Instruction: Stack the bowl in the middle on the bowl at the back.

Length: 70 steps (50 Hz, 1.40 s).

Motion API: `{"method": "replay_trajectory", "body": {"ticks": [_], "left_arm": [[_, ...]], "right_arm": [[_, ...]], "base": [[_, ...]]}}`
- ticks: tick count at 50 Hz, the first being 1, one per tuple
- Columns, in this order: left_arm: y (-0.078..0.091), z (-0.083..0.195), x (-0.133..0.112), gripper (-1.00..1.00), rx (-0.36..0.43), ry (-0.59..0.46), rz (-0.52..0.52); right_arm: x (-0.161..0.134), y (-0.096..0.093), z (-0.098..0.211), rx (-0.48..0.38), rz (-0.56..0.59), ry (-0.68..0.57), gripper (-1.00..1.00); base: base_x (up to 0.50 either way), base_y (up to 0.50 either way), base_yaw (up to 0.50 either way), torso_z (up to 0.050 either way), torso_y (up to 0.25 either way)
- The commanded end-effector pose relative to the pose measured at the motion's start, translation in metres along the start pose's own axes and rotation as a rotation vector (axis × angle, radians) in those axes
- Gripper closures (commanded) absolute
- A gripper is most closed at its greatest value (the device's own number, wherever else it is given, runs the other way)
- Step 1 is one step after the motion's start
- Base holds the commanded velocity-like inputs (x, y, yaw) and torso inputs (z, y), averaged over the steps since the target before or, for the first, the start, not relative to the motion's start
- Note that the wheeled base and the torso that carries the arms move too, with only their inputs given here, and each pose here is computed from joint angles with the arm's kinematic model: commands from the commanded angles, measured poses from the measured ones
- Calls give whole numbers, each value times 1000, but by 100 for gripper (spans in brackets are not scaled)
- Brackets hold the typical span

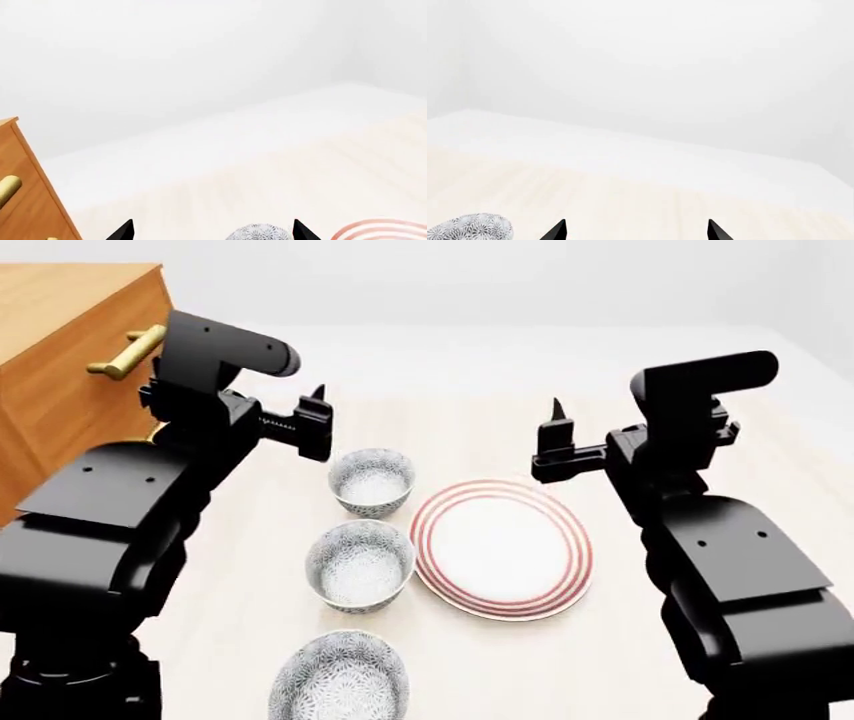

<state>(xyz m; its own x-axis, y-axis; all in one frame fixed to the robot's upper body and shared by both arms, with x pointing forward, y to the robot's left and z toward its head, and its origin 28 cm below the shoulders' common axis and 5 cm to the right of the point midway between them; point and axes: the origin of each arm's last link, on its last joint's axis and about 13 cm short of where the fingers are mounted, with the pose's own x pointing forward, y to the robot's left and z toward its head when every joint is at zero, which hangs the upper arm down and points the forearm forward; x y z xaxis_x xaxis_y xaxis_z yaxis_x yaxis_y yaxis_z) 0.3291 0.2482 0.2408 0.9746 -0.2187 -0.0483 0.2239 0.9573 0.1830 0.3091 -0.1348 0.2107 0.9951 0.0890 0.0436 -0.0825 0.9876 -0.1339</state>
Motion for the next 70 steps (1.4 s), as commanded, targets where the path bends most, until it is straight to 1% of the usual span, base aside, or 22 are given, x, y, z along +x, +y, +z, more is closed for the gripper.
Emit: {"method": "replay_trajectory", "body": {"ticks": [1, 4, 8, 12, 17, 23, 38, 46, 53, 70], "left_arm": [[2, 6, -4, -100, 17, 107, -21], [2, 7, -5, -100, 13, 174, -26], [3, 9, -5, -100, -33, 293, -30], [5, 15, -4, -100, -64, 395, -24], [5, 13, -3, -100, -109, 473, -23], [2, 11, -10, -100, -154, 547, -46], [-2, 5, -16, -100, -190, 635, -67], [-3, 2, -20, -100, -202, 662, -77], [-3, 0, -18, -100, -215, 678, -77], [-4, -8, -17, -100, -307, 751, -81]], "right_arm": [[1, 3, 4, -4, 0, 12, -100], [0, 3, 4, -6, 1, 20, -100], [0, 4, 5, -6, -2, 27, -100], [-2, 4, 6, 24, -17, 73, -100], [-3, 4, 6, 45, -21, 103, -100], [-3, 3, 5, 52, -26, 115, -100], [-3, 3, 0, 62, -32, 146, -100], [-2, 4, -1, 66, -33, 155, -100], [-3, 3, -2, 65, -34, 157, -100], [-3, 5, -5, 61, -35, 172, -100]], "base": [[0, 0, 0, 0, 0], [0, 0, 0, 0, 0], [0, 0, 0, 0, 0], [0, 0, 0, 0, 0], [0, 0, 0, 0, 0], [0, 0, 0, 0, 0], [0, 0, 0, 0, 0], [0, 0, 0, 0, 0], [0, 0, 0, 0, 0], [0, 0, 0, 0, 0]]}}
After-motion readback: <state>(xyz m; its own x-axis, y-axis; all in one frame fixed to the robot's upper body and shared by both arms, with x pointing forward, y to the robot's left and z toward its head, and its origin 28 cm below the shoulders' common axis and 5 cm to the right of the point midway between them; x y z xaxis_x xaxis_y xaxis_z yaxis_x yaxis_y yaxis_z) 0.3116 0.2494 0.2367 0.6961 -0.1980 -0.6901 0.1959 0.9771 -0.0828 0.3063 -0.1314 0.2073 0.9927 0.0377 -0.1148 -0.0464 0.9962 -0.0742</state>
